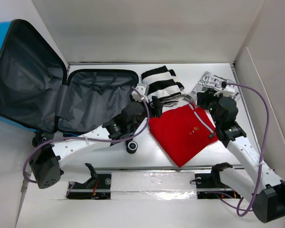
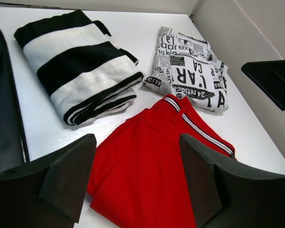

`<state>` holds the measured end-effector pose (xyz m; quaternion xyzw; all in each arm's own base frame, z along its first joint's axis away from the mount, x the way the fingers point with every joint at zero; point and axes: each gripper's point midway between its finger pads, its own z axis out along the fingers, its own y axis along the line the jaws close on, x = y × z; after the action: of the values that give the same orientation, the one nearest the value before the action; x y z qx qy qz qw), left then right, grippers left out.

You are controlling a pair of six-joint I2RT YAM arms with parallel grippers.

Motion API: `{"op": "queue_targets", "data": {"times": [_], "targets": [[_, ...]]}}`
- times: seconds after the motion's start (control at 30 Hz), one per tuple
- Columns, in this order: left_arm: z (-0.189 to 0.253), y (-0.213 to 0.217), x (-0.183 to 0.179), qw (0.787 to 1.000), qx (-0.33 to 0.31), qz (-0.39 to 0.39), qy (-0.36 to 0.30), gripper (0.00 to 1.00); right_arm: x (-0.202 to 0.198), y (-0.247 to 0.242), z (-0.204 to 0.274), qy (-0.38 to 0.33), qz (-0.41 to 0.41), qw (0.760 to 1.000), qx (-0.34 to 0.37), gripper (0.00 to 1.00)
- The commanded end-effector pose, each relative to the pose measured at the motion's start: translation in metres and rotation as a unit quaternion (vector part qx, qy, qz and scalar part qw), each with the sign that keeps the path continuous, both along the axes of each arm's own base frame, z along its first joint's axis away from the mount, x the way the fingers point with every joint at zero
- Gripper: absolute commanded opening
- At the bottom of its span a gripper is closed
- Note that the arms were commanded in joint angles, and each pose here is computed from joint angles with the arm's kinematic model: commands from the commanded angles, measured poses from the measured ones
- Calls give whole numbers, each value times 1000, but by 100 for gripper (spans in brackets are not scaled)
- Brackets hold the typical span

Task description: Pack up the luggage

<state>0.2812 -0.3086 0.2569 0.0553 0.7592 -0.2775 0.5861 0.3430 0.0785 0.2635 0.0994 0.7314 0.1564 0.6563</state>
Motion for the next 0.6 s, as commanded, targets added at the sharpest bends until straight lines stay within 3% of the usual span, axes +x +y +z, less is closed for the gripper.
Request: {"op": "queue_targets", "data": {"times": [0.0, 0.03, 0.07, 0.1, 0.17, 0.2, 0.27, 0.5, 0.57], "targets": [[22, -10, 10, 999, -31, -8, -6, 67, 3, -1, 16, -27, 1, 1000, 10, 39], [24, -16, 13, 999, -37, -21, 0, 65, 3, 0, 15, -26, 1, 1000, 10, 32], [23, -16, 16, 999, -40, -25, 9, 60, 3, 1, 16, -26, 4, 1000, 12, 16], [25, -12, 24, 998, -51, -20, 14, 48, 3, 2, 14, -24, 7, 1000, 11, 9], [27, -14, 32, 997, -64, -32, 21, 34, 3, 3, 17, -25, 11, 1000, 12, 1], [24, -12, 43, 997, -69, -27, 29, 17, 2, 3, 16, -23, 12, 1000, 13, 0], [15, -10, 54, 997, -62, -17, 48, 0, 1, -1, 20, -28, 7, 1000, 14, 0], [-22, -13, 101, 995, 9, 46, 93, 0, -6, 0, 27, -38, 13, 999, 20, 0], [-35, -11, 112, 991, 32, 73, 107, 16, -6, 1, 27, -38, 16, 999, 23, 0]]}}
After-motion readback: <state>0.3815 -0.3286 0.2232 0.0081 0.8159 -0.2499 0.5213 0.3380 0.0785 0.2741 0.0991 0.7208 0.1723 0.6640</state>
